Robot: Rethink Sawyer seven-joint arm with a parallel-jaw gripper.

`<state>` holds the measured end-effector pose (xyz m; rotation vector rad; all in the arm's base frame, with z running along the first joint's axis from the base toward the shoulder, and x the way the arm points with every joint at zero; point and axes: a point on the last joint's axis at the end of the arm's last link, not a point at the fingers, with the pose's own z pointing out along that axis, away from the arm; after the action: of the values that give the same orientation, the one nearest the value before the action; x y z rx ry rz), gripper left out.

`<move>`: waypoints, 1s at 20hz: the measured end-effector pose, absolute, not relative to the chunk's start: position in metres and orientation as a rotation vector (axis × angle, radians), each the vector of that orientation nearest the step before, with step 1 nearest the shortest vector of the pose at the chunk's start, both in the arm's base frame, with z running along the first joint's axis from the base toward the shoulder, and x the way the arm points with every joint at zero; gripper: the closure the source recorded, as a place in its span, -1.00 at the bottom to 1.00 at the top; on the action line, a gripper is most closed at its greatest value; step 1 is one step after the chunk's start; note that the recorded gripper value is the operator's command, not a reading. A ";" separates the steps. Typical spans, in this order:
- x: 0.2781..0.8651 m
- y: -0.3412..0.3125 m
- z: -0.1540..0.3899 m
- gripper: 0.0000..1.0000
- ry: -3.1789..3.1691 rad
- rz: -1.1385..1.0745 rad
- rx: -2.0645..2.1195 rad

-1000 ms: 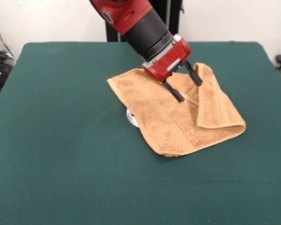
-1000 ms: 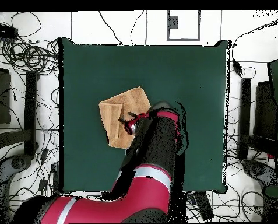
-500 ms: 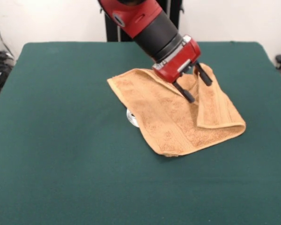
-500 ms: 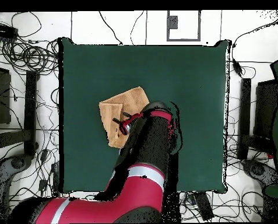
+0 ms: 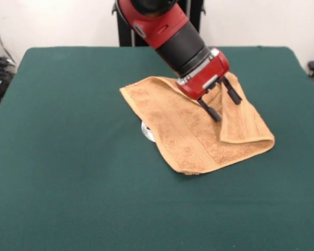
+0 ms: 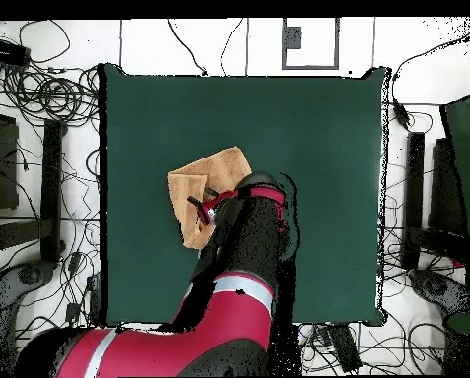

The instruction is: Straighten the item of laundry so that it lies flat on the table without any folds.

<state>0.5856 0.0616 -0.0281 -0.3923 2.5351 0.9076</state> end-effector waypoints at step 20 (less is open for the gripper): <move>0.585 0.077 -0.049 -1.00 2.546 0.948 -0.374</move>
<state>0.5849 0.0774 -0.0490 -0.3741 2.5458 0.9476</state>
